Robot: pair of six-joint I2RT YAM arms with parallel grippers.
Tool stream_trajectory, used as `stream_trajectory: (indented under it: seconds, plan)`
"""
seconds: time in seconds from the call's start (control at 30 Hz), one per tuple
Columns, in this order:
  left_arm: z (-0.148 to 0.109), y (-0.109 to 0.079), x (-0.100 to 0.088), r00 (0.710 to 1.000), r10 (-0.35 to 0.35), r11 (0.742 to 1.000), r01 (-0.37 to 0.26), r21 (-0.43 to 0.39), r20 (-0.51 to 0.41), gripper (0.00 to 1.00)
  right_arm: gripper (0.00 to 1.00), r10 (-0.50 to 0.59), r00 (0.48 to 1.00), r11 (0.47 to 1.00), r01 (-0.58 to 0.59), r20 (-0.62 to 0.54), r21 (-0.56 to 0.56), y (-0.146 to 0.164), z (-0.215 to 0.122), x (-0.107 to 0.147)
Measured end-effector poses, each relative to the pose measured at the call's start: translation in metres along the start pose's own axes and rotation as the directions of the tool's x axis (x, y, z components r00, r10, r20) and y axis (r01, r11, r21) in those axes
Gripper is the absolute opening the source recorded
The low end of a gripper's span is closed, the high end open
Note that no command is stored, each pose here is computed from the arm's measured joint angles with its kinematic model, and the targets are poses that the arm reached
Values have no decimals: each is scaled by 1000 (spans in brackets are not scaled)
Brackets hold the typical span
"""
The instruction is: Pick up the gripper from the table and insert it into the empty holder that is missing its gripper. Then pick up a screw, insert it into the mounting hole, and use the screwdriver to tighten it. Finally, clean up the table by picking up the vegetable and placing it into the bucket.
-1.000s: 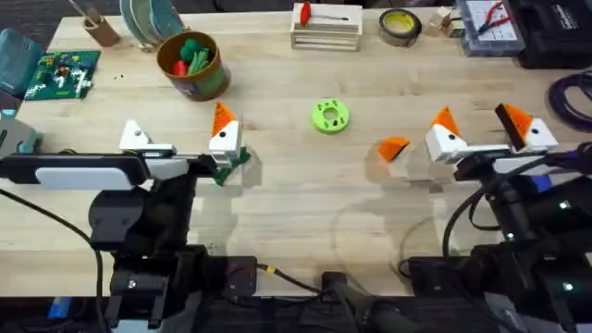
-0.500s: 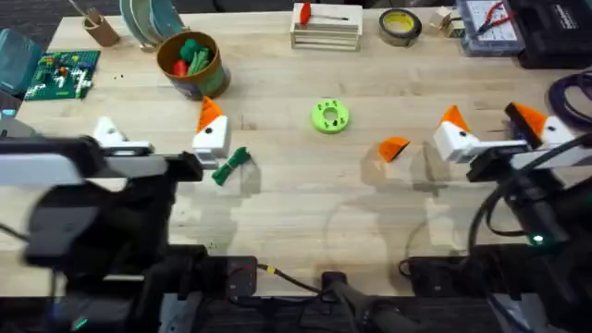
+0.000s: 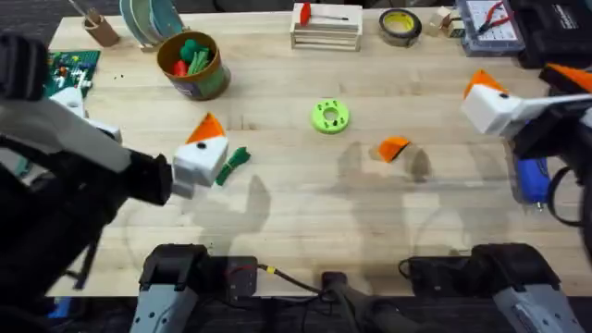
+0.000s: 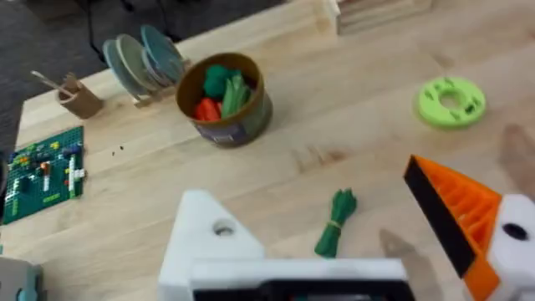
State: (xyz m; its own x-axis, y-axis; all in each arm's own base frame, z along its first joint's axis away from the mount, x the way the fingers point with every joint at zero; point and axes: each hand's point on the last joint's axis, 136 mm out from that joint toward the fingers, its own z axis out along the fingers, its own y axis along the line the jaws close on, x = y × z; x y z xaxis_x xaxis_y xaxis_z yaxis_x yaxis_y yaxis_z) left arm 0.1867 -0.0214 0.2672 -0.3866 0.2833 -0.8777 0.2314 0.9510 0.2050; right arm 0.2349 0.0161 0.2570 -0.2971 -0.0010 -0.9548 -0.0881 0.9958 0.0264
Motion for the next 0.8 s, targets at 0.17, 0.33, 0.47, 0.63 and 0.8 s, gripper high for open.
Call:
stream_trajectory:
  seconds: [0.17,0.33,0.47,0.63,0.8]
  plan:
    - [-7,-5,-6,996,71,996,-69,53,-50,993,991,-1,1000,998,2,19,-56,10,-3,-16]
    - [-8,-9,1,993,90,993,-84,78,-80,993,991,-1,1000,997,3,21,-81,14,-4,-17]
    - [-8,-14,20,985,84,992,-68,102,-154,993,992,-1,1000,996,3,19,-88,16,-4,-16]
    - [19,-19,61,951,77,990,-37,135,-300,993,991,0,1000,996,1,9,-92,16,-4,-14]
    - [47,-23,90,904,75,985,-2,171,-421,993,991,0,1000,996,1,9,-92,16,-4,-14]
